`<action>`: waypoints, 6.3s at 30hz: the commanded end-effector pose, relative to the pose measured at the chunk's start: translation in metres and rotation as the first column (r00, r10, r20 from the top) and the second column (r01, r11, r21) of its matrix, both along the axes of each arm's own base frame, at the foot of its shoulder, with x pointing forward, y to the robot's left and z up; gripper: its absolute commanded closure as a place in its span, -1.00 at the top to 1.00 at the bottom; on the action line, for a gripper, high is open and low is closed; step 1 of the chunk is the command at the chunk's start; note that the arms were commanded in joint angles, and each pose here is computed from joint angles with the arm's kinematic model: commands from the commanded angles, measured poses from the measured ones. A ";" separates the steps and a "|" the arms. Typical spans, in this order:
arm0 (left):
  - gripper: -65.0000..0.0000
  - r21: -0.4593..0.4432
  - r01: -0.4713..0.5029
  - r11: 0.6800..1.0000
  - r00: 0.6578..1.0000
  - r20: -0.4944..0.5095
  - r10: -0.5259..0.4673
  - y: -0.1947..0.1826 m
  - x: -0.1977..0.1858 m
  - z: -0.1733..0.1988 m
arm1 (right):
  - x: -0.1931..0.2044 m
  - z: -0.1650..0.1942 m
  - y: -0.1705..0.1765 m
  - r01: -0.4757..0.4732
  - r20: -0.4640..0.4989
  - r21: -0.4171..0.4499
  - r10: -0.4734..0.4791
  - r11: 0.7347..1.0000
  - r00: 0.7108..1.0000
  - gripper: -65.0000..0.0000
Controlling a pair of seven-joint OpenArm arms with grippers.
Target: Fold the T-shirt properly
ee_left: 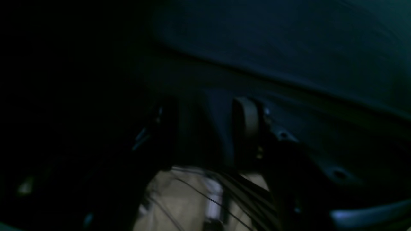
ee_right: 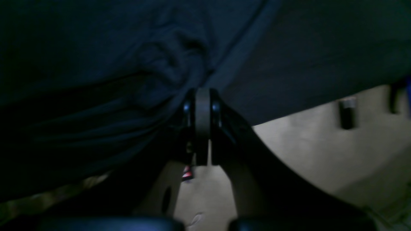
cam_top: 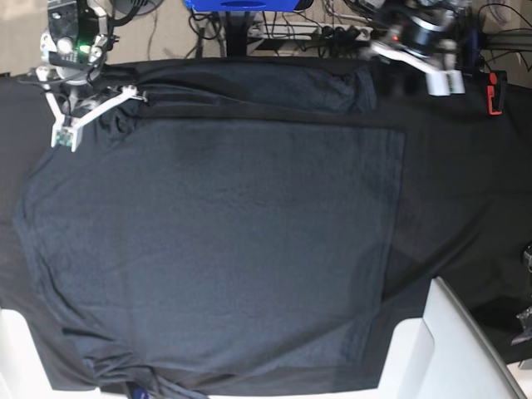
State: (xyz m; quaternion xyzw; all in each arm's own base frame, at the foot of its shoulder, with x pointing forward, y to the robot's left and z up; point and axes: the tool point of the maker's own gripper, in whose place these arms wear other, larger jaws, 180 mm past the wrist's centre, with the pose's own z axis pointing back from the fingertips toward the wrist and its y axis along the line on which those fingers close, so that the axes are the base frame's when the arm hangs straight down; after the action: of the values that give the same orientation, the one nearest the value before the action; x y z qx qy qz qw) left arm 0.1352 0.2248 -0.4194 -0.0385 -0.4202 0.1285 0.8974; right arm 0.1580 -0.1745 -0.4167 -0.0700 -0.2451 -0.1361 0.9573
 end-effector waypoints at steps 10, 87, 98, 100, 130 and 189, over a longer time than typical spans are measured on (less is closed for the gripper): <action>-0.17 0.045 -0.029 0.999 0.999 0.041 0.027 0.023 0.004 0.013 | 0.010 0.014 -0.024 0.138 0.094 0.154 -0.153 0.978 0.984 -1.00; -0.16 0.034 -0.026 0.999 0.999 0.039 0.025 0.018 0.004 0.012 | 0.021 0.019 -0.008 0.040 -0.024 0.475 -0.032 0.879 0.999 0.33; -0.14 -0.020 0.003 1.000 0.999 -0.045 -0.004 -0.003 -0.003 -0.027 | 0.027 0.009 -0.025 0.056 0.023 0.452 -0.075 0.890 0.997 1.00; -0.01 -0.044 0.022 0.999 0.998 -0.062 -0.025 -0.016 -0.005 -0.035 | 0.023 -0.006 -0.033 0.096 -0.002 0.444 -0.107 0.891 0.994 1.00; -0.29 -0.132 0.102 0.986 0.988 -0.105 -0.116 -0.069 0.013 -0.074 | 0.020 0.000 -0.069 0.030 0.103 0.410 -0.079 0.911 0.992 0.99; -1.00 -0.139 0.215 0.967 0.976 0.015 -0.215 -0.088 0.048 -0.011 | 0.042 -0.036 -0.057 0.285 -0.098 0.544 -0.277 0.790 0.956 -1.00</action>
State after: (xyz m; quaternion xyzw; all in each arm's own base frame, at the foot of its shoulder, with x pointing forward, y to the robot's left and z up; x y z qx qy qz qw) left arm 0.1757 0.1347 -0.4403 -0.1458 -0.3830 0.0609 0.9101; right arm 0.1888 -0.2266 -0.4623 0.1726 -0.1540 -0.3482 0.9084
